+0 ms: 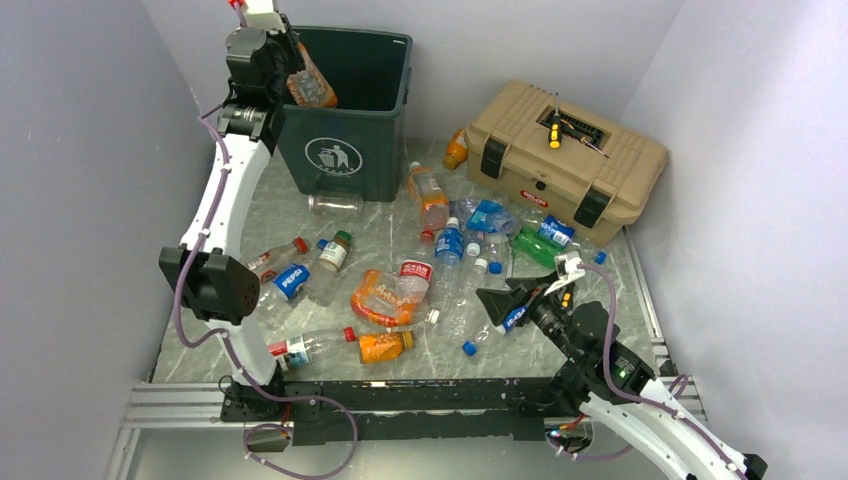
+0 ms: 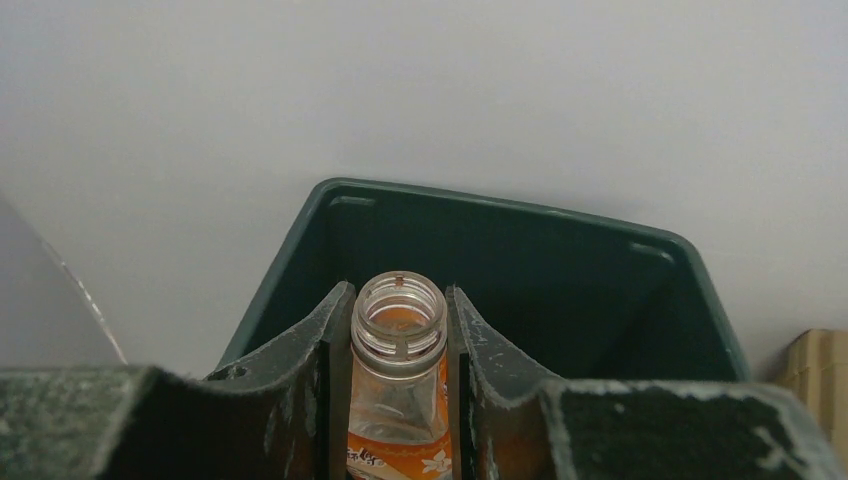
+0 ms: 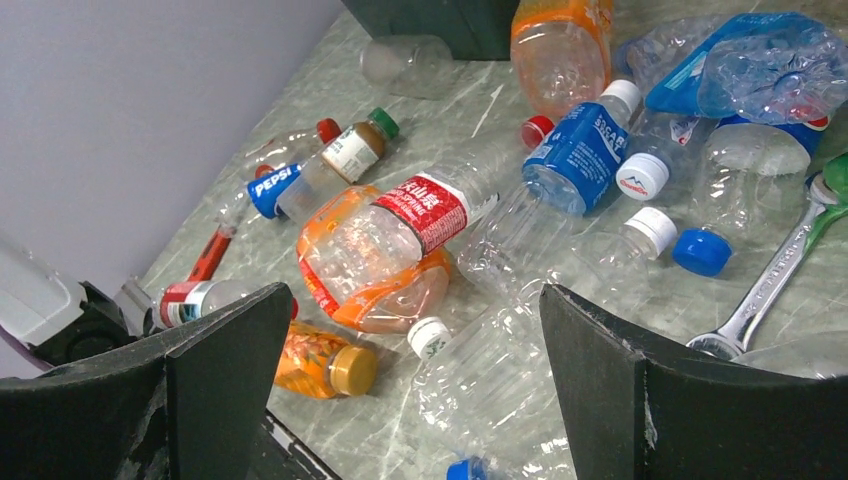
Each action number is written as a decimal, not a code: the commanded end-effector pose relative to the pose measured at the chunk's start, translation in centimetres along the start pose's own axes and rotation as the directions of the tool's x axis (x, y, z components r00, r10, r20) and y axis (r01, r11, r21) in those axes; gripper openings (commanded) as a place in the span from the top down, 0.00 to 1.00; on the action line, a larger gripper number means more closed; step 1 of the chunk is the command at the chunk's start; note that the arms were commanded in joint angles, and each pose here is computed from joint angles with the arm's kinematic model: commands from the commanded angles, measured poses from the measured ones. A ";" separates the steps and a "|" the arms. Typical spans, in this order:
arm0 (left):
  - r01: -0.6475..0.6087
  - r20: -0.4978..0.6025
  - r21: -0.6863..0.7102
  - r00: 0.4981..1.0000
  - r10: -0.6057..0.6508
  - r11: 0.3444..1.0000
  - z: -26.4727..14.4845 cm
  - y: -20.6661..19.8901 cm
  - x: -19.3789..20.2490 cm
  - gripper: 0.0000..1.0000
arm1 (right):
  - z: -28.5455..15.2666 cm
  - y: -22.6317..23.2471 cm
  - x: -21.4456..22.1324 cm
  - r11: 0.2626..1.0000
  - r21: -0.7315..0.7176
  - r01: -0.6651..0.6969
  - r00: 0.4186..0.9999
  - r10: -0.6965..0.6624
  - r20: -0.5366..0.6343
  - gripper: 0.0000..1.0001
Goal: Put the plastic bottles in the bin
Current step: Place the plastic bottle in the trash bin.
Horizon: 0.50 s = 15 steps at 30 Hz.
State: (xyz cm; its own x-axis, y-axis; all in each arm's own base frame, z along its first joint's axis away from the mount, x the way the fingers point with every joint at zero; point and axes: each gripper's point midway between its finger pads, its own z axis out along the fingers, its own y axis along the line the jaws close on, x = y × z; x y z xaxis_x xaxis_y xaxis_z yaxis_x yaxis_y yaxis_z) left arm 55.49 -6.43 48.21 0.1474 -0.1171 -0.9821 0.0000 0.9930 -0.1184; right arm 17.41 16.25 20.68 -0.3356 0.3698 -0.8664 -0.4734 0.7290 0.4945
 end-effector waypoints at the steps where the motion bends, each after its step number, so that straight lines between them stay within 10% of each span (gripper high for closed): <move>1: 0.008 0.056 -0.034 0.998 -0.006 0.999 -0.5 1.0 -2.2 0.77 | -0.1 0.1 -1.8 1.000 0.019 0.009 0.999 -0.010 0.047 0.00; 4: 0.011 0.066 0.001 0.998 -0.011 1.000 -1.2 0.5 -3.2 0.24 | 0.0 0.0 -1.8 1.000 0.027 0.014 0.999 -0.015 0.047 0.00; 9: 0.065 0.138 0.071 0.988 -0.074 0.995 -4.7 -0.9 -8.3 0.01 | 0.2 0.1 -2.1 0.999 0.037 0.014 0.999 -0.016 0.039 0.00; 15: 0.061 0.144 0.185 0.986 -0.088 0.981 -12.0 -4.0 -11.5 0.00 | 0.1 0.3 -2.7 0.999 0.047 0.017 0.999 -0.019 0.036 0.00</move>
State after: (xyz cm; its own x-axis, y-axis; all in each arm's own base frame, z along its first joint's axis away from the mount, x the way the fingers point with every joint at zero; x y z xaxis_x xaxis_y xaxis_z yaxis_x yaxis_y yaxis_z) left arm 50.28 -7.10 51.50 0.1689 -0.1583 -0.9728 0.0608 0.9868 -0.1500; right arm 18.05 16.00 20.57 -0.3418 0.3503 -0.8720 -0.4378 0.7617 0.4776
